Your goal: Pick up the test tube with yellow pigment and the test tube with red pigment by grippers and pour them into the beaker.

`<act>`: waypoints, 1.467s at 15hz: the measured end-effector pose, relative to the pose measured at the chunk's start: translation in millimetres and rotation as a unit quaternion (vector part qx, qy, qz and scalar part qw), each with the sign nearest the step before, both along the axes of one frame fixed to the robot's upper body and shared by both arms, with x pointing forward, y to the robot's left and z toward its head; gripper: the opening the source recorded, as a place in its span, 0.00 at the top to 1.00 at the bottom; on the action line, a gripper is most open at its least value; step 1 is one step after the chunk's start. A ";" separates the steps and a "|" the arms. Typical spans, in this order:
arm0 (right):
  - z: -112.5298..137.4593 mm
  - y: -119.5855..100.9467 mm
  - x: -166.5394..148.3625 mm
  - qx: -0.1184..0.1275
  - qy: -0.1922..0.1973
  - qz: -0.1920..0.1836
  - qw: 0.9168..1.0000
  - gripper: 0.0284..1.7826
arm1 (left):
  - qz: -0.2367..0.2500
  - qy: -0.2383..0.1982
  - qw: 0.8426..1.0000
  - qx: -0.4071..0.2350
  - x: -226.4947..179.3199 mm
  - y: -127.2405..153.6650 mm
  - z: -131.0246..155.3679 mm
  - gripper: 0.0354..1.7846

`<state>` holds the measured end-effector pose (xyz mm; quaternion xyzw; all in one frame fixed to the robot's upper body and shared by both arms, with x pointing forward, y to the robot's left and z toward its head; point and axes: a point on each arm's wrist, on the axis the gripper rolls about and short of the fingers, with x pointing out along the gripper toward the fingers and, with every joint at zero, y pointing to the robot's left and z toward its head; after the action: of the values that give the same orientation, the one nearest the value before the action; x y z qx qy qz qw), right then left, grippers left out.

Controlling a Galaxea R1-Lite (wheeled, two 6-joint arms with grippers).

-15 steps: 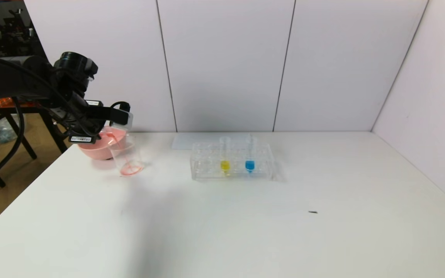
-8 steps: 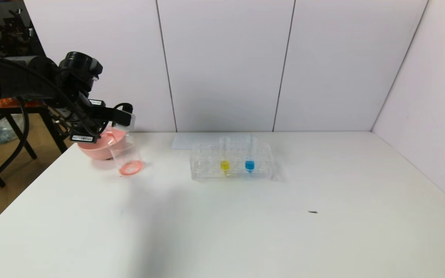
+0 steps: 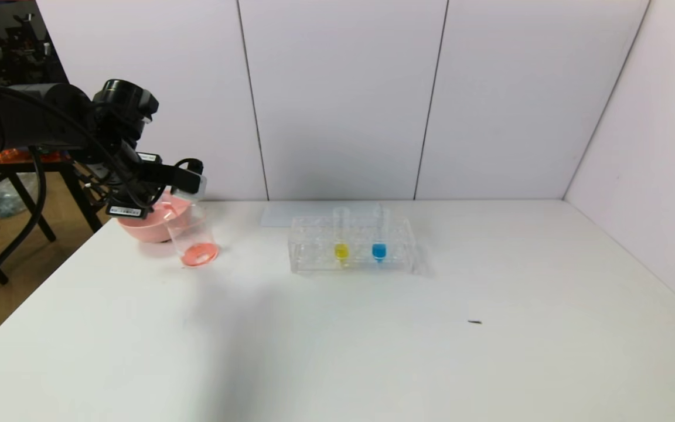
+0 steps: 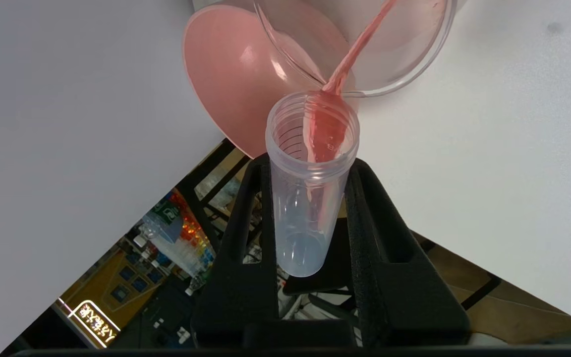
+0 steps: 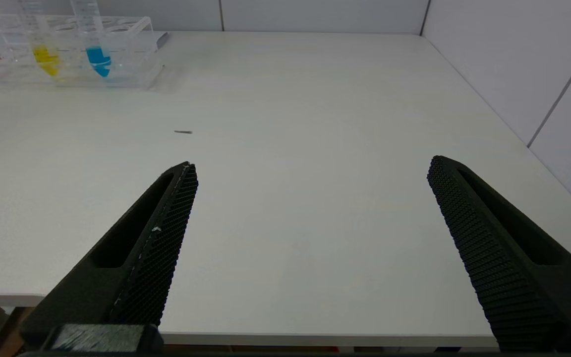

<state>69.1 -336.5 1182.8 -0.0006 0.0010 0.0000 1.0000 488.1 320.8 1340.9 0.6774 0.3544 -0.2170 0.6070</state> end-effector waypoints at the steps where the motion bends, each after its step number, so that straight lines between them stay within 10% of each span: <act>1: 0.0 0.0 0.0 0.000 0.000 0.000 1.000 0.05 | 0.001 0.002 1.000 0.005 -0.7 -0.8 1.0 0.77; 22: 0.0 0.0 0.0 0.000 0.000 0.000 1.000 0.05 | 0.020 0.013 0.996 0.089 -0.9 -12.4 4.4 0.77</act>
<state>69.1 -336.5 1182.8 -0.0006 0.0010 0.0000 1.0000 487.2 308.4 1345.3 0.7187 0.3936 -0.1813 0.5438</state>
